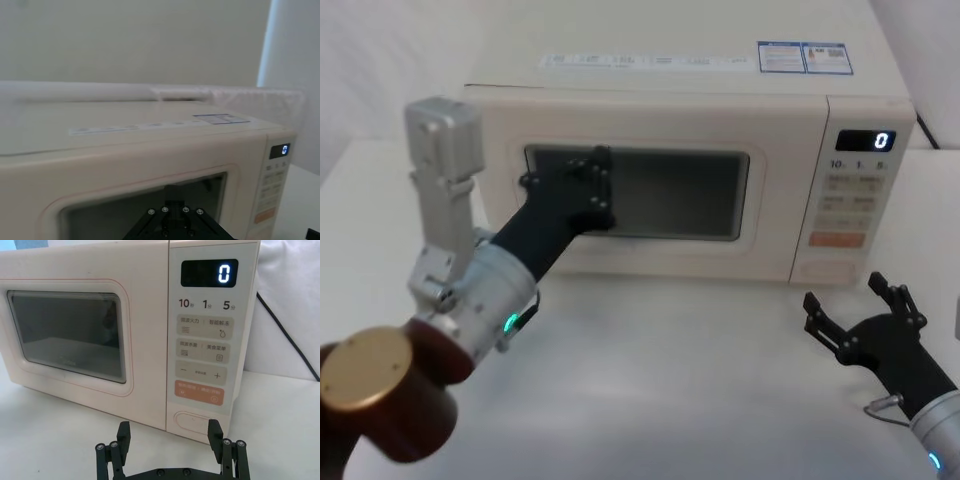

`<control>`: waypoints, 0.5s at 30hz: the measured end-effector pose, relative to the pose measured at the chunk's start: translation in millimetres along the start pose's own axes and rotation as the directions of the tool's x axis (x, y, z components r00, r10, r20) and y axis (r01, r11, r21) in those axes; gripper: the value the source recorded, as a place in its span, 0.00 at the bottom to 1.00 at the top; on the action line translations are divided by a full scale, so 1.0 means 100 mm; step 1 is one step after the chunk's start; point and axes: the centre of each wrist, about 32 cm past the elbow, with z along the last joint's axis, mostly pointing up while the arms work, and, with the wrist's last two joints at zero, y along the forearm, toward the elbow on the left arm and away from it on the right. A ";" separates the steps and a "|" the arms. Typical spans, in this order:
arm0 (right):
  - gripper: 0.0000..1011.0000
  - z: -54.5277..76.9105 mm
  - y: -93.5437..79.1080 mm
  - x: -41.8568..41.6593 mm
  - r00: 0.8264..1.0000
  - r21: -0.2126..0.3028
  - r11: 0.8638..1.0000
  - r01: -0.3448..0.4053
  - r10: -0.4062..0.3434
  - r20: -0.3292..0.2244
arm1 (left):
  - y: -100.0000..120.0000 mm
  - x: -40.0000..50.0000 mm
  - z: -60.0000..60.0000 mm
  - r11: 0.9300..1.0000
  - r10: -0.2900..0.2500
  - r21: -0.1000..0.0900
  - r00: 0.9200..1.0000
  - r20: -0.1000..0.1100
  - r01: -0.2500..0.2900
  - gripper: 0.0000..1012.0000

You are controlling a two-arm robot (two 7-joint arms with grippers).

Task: Press the button to open the microwave door with one hand; close the microwave door with the other hand.

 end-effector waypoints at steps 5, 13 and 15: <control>0.99 0.00 0.00 0.000 1.000 0.000 1.000 0.000 0.000 0.000 | 0.17 0.022 -0.07 0.999 0.048 -0.013 0.999 -0.009 -0.048 0.00; 0.99 0.00 0.00 0.000 1.000 0.000 1.000 0.000 0.000 0.000 | 0.37 0.085 -0.13 0.995 0.097 -0.004 0.995 -0.010 -0.097 0.10; 0.99 0.00 0.00 0.000 1.000 0.000 1.000 0.000 0.000 0.000 | 0.40 0.092 -0.15 0.995 0.103 -0.002 0.995 -0.010 -0.103 0.15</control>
